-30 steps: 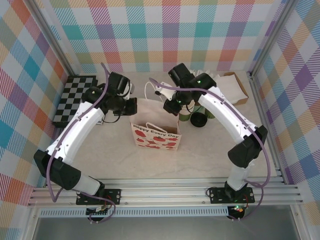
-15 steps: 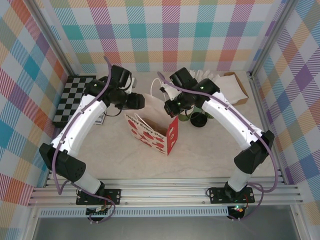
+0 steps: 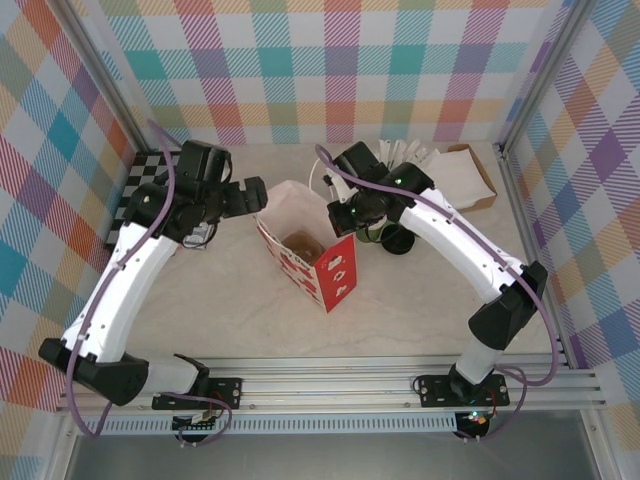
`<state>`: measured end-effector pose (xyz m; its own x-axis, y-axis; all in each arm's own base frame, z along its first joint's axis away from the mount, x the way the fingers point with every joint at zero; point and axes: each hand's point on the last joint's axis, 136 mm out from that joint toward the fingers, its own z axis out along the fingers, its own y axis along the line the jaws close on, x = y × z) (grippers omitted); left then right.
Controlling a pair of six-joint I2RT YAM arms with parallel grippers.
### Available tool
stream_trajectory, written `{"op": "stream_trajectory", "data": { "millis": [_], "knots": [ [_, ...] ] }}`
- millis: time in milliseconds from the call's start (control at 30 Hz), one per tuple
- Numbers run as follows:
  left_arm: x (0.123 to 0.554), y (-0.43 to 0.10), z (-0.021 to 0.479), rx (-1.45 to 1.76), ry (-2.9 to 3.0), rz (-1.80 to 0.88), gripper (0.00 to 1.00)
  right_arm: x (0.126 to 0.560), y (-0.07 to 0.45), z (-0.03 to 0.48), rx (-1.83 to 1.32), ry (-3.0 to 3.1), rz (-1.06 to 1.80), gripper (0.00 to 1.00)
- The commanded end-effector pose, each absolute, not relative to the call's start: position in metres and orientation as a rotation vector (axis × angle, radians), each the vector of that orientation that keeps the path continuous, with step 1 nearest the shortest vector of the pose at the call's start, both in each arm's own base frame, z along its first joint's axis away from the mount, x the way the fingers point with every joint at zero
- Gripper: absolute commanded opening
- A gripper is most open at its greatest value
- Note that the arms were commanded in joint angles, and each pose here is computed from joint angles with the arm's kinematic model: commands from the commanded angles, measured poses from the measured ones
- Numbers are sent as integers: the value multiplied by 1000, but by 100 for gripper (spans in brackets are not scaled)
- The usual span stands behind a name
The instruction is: Pack the takeout coffee
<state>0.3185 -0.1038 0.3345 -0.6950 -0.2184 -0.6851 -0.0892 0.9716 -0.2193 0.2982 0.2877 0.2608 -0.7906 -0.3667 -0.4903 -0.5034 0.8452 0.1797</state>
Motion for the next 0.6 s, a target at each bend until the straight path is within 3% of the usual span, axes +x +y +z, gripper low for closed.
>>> {"op": "stream_trajectory", "data": {
  "millis": [0, 300, 567],
  "knots": [
    [317, -62, 346, -416, 2200, -67, 100, 300, 288, 268, -575, 2571, 422, 0],
    [291, -39, 336, -500, 2138, -37, 100, 308, 283, 273, -464, 2566, 345, 0],
    [292, -41, 328, -507, 2153, -39, 100, 300, 300, 266, -627, 2540, 437, 0]
  ]
}}
